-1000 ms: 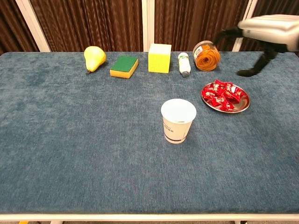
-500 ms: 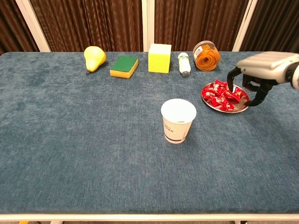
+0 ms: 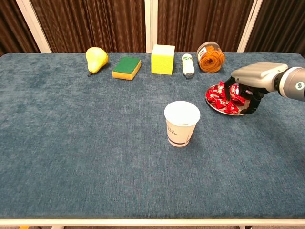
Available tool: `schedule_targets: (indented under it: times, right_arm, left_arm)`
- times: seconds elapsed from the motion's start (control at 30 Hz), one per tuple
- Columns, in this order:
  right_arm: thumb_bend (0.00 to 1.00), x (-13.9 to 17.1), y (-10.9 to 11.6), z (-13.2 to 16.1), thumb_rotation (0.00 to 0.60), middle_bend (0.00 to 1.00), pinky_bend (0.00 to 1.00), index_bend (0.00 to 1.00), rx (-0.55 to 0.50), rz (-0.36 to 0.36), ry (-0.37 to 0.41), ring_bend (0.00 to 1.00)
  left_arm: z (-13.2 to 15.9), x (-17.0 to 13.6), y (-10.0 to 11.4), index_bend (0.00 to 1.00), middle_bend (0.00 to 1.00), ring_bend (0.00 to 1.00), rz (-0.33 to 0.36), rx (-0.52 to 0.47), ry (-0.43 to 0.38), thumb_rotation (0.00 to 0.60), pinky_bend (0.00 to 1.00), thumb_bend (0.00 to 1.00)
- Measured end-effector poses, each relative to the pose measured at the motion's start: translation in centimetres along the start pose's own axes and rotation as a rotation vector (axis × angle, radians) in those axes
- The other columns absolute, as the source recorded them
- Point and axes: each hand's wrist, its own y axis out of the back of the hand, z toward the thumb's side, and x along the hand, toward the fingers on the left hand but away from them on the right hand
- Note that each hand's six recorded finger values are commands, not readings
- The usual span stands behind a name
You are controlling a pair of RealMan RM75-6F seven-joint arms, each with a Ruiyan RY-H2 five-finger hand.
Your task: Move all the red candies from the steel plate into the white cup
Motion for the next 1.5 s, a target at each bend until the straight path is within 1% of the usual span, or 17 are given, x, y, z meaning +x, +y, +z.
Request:
schedule_targets:
  times: [0.17,0.43,0.5,0.6,0.63,0.7,0.8,0.9,1.0,1.07,1.1,1.23,1.33,1.5]
  right_arm:
    - [0.20,-0.4,-0.2,0.4,0.600,0.86,1.00,0.44,0.001,0.008,0.001,0.89]
    - [0.22,-1.0,-0.4,0.4,0.600,0.86,1.00,0.47,0.012,0.025,-0.011,0.89]
    - [0.24,-1.1,-0.5,0.4,0.600,0.86,1.00,0.50,0.014,0.029,-0.013,0.89]
    - [0.29,-1.2,-0.4,0.4,0.600,0.86,1.00,0.58,0.013,0.025,-0.016,0.90]
    - [0.30,-1.2,-0.3,0.3,0.600,0.86,1.00,0.61,0.010,0.020,-0.018,0.90]
    - [0.30,-1.1,-0.1,0.2,0.600,0.86,1.00,0.64,0.004,0.012,-0.020,0.90]
    - [0.30,-0.8,0.8,0.2,0.600,0.86,1.00,0.65,-0.018,-0.011,-0.017,0.90]
    - [0.30,0.0,2.2,0.4,0.600,0.86,1.00,0.65,-0.058,-0.048,0.000,0.90]
    - [0.30,1.2,3.8,1.3,0.600,0.86,1.00,0.65,-0.115,-0.083,0.042,0.90]
    - [0.30,2.5,5.2,2.7,0.600,0.86,1.00,0.65,-0.168,-0.110,0.101,0.90]
    - [0.30,2.8,5.5,3.2,0.600,0.86,1.00,0.65,-0.178,-0.116,0.120,0.90]
    - [0.30,4.7,7.5,6.3,0.600,0.86,1.00,0.65,-0.204,-0.151,0.249,0.90]
    - [0.30,5.0,7.8,8.2,0.600,0.86,1.00,0.64,-0.199,-0.147,0.312,0.90]
    - [0.30,4.6,7.0,9.9,0.600,0.86,1.00,0.61,-0.163,-0.123,0.337,0.90]
  left_arm:
    - [-0.1,0.0,0.0,0.22,0.21,0.21,0.002,-0.002,0.000,0.600,0.20,0.00]
    - [-0.3,0.0,-0.3,0.22,0.21,0.21,-0.002,-0.005,0.005,0.600,0.20,0.00]
    - [-0.4,0.0,-0.3,0.22,0.21,0.21,-0.002,-0.005,0.007,0.600,0.20,0.00]
    - [-0.4,0.1,-0.3,0.22,0.21,0.21,0.000,-0.008,0.008,0.600,0.20,0.00]
    - [-0.4,0.1,-0.3,0.22,0.21,0.21,0.000,-0.008,0.007,0.600,0.20,0.00]
    - [-0.4,0.2,-0.3,0.22,0.21,0.21,0.000,-0.008,0.005,0.600,0.20,0.00]
    - [-0.4,0.3,-0.3,0.22,0.21,0.21,0.003,-0.008,0.003,0.600,0.20,0.00]
    - [-0.4,0.3,-0.2,0.22,0.21,0.21,0.006,-0.009,0.001,0.600,0.20,0.00]
    - [-0.4,0.4,0.0,0.22,0.21,0.21,0.013,-0.005,-0.002,0.600,0.20,0.00]
    - [-0.3,0.4,0.1,0.22,0.21,0.21,0.015,-0.003,-0.004,0.600,0.20,0.00]
    - [-0.3,0.3,0.1,0.22,0.21,0.21,0.016,-0.003,-0.004,0.600,0.20,0.00]
    - [-0.2,0.2,0.3,0.22,0.21,0.21,0.022,-0.006,-0.006,0.600,0.20,0.00]
    - [-0.1,0.1,0.4,0.22,0.21,0.21,0.022,-0.003,-0.008,0.600,0.20,0.00]
    - [-0.2,0.0,0.4,0.22,0.21,0.21,0.021,-0.002,-0.008,0.600,0.20,0.00]
